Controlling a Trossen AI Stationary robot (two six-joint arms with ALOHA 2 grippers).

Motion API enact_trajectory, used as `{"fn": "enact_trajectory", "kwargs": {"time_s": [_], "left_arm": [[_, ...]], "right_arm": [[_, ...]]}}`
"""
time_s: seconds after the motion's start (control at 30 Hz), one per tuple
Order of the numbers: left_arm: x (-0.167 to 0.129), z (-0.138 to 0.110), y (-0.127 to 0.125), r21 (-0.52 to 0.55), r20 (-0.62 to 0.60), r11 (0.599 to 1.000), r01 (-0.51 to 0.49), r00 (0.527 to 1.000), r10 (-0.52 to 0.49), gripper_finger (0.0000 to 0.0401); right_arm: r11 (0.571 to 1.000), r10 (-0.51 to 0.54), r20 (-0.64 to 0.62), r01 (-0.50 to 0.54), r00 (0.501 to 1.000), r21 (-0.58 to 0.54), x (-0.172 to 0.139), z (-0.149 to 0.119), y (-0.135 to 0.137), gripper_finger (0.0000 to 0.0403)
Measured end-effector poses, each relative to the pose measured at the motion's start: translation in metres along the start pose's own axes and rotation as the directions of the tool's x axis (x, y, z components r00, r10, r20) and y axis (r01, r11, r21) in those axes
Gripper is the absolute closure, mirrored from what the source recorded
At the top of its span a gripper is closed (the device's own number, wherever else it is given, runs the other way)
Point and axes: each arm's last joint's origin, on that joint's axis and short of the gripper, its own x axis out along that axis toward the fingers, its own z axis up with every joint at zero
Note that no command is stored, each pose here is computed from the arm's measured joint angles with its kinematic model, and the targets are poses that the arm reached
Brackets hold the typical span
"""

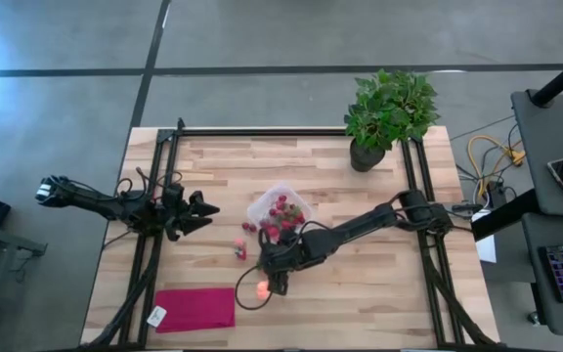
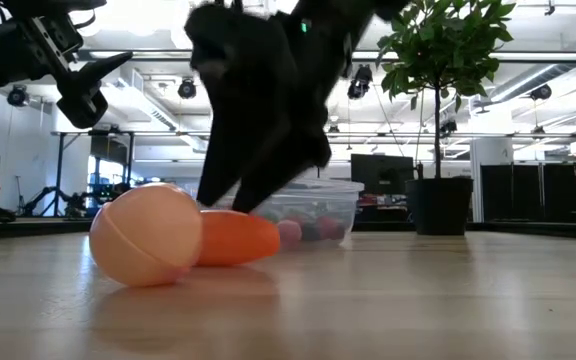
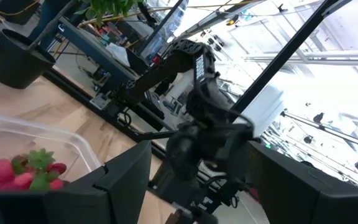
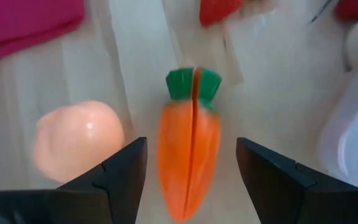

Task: Pick and placing Produce into tupperware
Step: Put the orange carrot into the transparent container, then adjust the transparent container on the table

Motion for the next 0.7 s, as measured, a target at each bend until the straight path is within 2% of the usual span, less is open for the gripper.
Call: {"fn": "enact_trajectory", "kwargs": {"time_s": [0.2, 0.4, 0.6, 0.7], "left_arm": [[0.0, -0.001, 0.0, 0.001, -0.004, 1.0, -0.004, 1.0, 0.004, 0.0154], [0.002, -0.003, 0.002, 0.012, -0.029, 1.0, -0.024, 0.999, 0.025, 0.0154], [0.004, -0.007, 0.005, 0.019, -0.056, 0.999, -0.047, 0.997, 0.048, 0.0154], [0.005, -0.008, 0.005, 0.021, -0.065, 0.998, -0.054, 0.996, 0.055, 0.0154]], "right_arm": [[0.998, -0.057, -0.01, 0.057, 0.998, -0.002, -0.017, 0.011, 0.003, 0.017], [0.96, -0.241, -0.03, 0.242, 0.97, 0.143, -0.033, 0.006, 0.009, 0.0172], [0.907, -0.23, 0.006, 0.212, 0.973, 0.364, -0.034, -0.005, 0.029, 0.0172], [0.893, -0.222, 0.037, 0.188, 0.974, 0.409, -0.034, -0.004, 0.032, 0.0172]]}}
